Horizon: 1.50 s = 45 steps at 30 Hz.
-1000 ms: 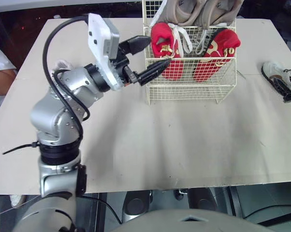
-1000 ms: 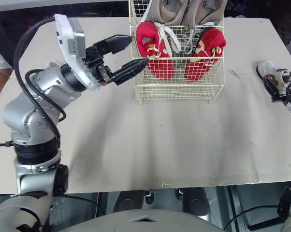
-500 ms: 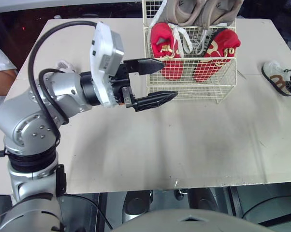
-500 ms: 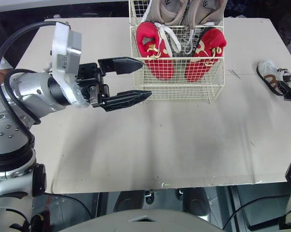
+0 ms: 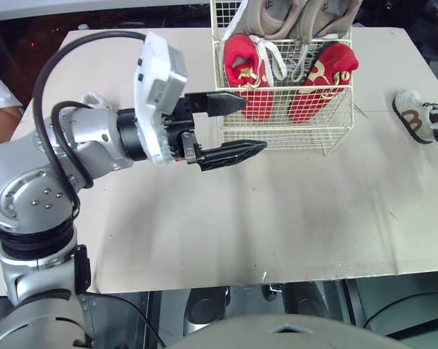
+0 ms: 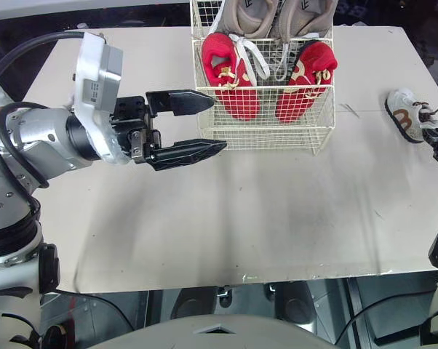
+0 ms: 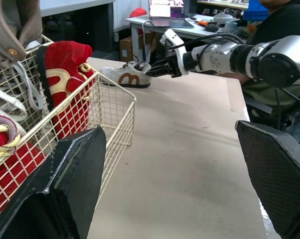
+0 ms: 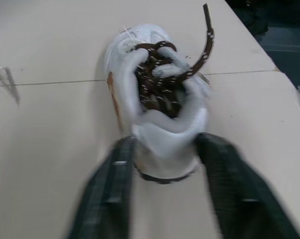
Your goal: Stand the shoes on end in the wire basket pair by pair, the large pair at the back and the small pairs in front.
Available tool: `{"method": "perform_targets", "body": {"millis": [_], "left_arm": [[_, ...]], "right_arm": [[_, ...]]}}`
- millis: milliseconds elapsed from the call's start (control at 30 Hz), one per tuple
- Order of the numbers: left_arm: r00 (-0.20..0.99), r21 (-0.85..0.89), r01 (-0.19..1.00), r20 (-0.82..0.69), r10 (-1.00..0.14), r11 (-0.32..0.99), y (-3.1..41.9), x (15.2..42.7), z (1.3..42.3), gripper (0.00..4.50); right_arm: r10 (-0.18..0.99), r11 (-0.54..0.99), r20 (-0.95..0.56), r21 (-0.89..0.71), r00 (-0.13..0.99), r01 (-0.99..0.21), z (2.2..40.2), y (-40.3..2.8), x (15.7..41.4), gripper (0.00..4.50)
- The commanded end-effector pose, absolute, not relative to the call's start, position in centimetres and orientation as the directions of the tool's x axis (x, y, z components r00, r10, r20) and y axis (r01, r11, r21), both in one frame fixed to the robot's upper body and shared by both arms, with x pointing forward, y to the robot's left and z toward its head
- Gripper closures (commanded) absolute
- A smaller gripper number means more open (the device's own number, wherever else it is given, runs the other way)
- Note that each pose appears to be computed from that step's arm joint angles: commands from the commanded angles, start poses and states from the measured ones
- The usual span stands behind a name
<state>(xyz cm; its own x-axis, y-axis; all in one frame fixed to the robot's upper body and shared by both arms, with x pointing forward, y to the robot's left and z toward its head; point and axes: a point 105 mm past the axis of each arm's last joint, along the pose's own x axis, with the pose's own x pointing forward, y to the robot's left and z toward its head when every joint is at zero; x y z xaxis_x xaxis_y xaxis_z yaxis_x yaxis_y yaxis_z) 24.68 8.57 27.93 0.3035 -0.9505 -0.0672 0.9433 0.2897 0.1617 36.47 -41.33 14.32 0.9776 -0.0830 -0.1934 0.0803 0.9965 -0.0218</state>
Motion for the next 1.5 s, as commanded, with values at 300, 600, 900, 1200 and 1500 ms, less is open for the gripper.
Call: {"method": "perform_targets", "body": {"millis": [300, 600, 900, 1200, 1500], "left_arm": [[0.273, 0.187, 0.949, -0.076, -0.959, 0.255, 8.0, 24.4, 27.9, 0.0], [0.254, 0.194, 0.953, -0.103, -0.962, 0.231, 8.1, 25.0, 27.5, 0.0], [0.244, 0.216, 0.952, -0.11, -0.964, 0.216, 8.1, 25.6, 27.7, 0.0], [0.243, 0.229, 0.95, -0.121, -0.962, 0.211, 8.1, 25.8, 27.6, 0.0], [0.239, 0.237, 0.95, -0.13, -0.962, 0.204, 8.0, 25.8, 27.5, 0.0]], "right_arm": [[-0.076, 0.993, -0.053, -0.091, 0.996, 0.071, 18.0, -41.9, 36.4, 4.47], [-0.065, 0.993, 0.028, -0.096, 0.997, 0.067, 18.9, -41.8, 36.3, 4.47], [-0.045, 0.991, 0.252, -0.114, 0.967, 0.075, 22.7, -41.6, 35.4, 4.47], [0.08, 0.982, 0.38, -0.19, 0.922, -0.007, 26.0, -38.8, 33.8, 4.47], [0.063, 0.98, 0.241, -0.199, 0.968, -0.014, 23.5, -39.0, 33.2, 3.96]]}}
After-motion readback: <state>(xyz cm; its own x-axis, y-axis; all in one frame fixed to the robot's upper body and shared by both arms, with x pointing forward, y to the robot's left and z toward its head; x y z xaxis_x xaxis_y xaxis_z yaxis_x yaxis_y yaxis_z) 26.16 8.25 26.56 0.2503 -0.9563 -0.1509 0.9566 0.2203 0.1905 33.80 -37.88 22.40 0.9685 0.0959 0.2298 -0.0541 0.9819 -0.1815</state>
